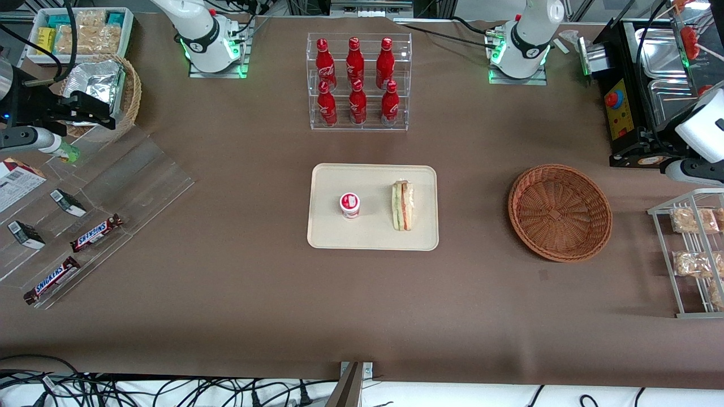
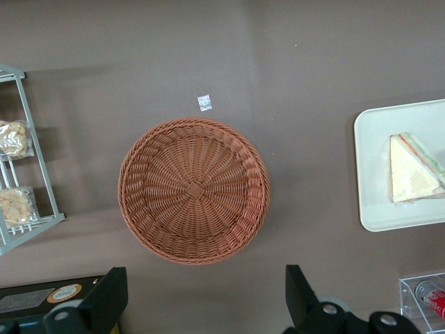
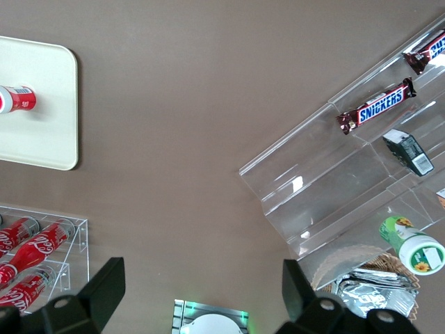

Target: Place sandwich from basket to tray

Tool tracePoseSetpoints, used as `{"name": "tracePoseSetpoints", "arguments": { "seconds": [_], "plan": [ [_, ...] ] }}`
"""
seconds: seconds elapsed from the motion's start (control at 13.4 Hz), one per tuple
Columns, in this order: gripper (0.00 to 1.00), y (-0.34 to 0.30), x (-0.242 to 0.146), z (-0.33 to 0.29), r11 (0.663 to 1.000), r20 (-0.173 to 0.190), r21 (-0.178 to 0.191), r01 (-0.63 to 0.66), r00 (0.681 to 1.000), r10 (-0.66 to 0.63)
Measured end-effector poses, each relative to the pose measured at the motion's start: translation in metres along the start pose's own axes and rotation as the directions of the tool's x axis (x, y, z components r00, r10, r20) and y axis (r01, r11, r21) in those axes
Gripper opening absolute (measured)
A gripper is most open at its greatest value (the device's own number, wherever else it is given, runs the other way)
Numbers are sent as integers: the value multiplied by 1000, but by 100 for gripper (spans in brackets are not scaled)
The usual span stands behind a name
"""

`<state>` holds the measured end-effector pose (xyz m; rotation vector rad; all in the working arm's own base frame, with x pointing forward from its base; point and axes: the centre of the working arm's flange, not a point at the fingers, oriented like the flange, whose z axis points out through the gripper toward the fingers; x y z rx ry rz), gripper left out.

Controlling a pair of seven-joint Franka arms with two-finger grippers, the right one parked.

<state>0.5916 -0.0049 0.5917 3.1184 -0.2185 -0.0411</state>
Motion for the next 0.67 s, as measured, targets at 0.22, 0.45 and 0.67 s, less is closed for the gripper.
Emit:
{"name": "tracePoseSetpoints", "arguments": {
  "seconds": [0.22, 0.45, 0.67],
  "plan": [
    [100, 0, -2, 2, 1000, 16, 3, -4, 1000, 4],
    [100, 2, -7, 5, 999, 67, 34, -13, 998, 10],
    [100, 4, -11, 5, 999, 93, 35, -5, 996, 1]
  ]
}}
